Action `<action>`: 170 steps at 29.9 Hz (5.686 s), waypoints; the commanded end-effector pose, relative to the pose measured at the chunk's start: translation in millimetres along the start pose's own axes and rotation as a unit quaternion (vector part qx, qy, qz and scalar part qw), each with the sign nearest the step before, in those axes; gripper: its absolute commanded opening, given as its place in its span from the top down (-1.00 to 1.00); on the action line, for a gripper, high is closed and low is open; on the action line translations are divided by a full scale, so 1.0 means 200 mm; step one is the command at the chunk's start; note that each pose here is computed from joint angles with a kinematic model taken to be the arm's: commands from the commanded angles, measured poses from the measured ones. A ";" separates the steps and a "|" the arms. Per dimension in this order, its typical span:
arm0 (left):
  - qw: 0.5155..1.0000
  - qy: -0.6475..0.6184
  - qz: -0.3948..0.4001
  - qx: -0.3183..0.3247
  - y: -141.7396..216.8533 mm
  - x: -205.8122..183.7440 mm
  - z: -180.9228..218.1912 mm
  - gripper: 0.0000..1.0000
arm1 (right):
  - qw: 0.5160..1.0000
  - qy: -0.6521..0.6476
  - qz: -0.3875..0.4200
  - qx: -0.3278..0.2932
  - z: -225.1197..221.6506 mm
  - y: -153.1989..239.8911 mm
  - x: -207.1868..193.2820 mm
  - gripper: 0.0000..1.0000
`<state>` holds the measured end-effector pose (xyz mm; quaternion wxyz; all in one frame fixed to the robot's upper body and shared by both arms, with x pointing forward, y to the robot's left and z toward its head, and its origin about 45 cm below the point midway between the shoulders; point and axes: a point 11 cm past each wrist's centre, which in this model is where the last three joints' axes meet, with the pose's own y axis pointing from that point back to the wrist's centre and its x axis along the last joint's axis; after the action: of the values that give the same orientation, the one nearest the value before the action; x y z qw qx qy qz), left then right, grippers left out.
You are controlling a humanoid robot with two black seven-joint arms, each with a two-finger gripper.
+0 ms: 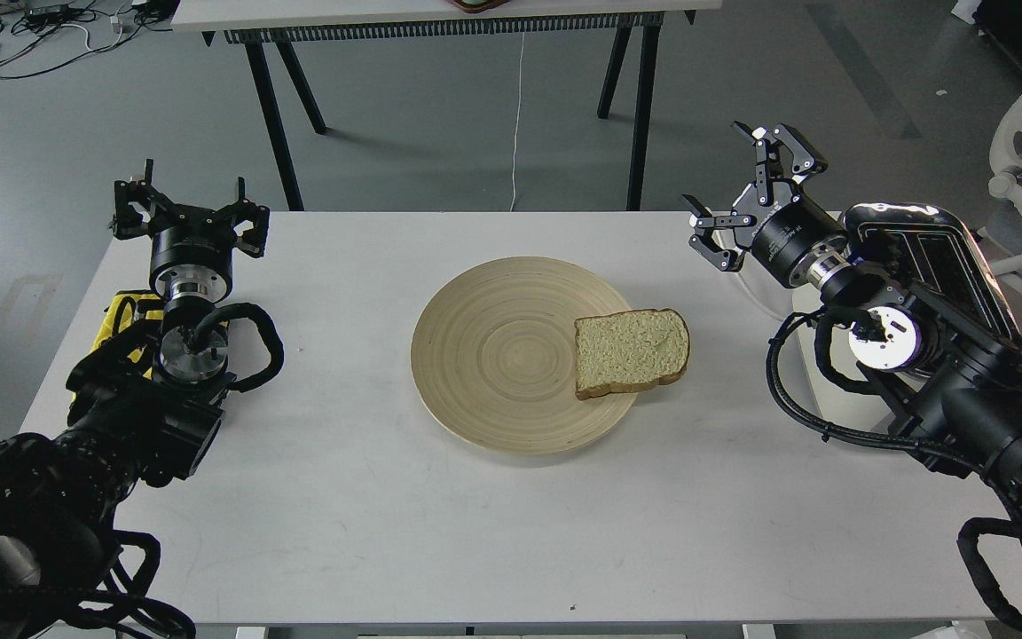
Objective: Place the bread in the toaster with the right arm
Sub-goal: 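Raise and rotate the right gripper, opening it toward the bread slice, then lower the open right gripper onto the bread slice edge in the bowl, then close the right gripper on the bread and lift it from the bowl, then carry the bread with the right gripper above the toaster slot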
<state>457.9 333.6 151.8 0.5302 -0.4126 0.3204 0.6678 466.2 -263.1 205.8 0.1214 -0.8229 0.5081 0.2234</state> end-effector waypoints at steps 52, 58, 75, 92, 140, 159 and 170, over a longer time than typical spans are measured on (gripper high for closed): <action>1.000 0.000 0.000 0.000 0.00 0.00 0.00 -1.00 | 0.794 0.534 0.101 -0.273 0.56 0.15 0.01 -0.97; 1.000 0.000 0.000 0.000 0.00 0.00 0.00 -1.00 | 0.799 0.525 0.077 -0.284 0.67 0.17 -0.06 -0.96; 1.000 0.000 0.000 0.000 0.00 0.00 0.00 -1.00 | 0.809 0.512 0.046 -0.285 0.70 0.22 -0.13 -0.48; 1.000 0.000 0.000 0.000 0.00 0.00 0.00 -1.00 | 0.812 0.512 0.041 -0.279 0.67 0.24 -0.12 0.11; 1.000 0.000 0.000 0.000 0.00 0.00 0.00 -1.00 | 0.834 0.533 0.061 -0.128 -0.17 0.13 -0.28 0.70; 1.000 0.000 0.000 0.000 0.00 0.00 0.00 -1.00 | 0.733 0.636 0.215 -0.108 -0.95 0.73 0.10 0.70; 1.000 0.000 0.000 0.000 0.00 0.00 0.00 -1.00 | 0.711 0.652 0.212 -0.157 -0.92 0.92 0.16 0.69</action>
<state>457.9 333.6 151.8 0.5301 -0.4127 0.3204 0.6678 365.8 -445.1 358.9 -0.4111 -0.6406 0.5863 -0.2773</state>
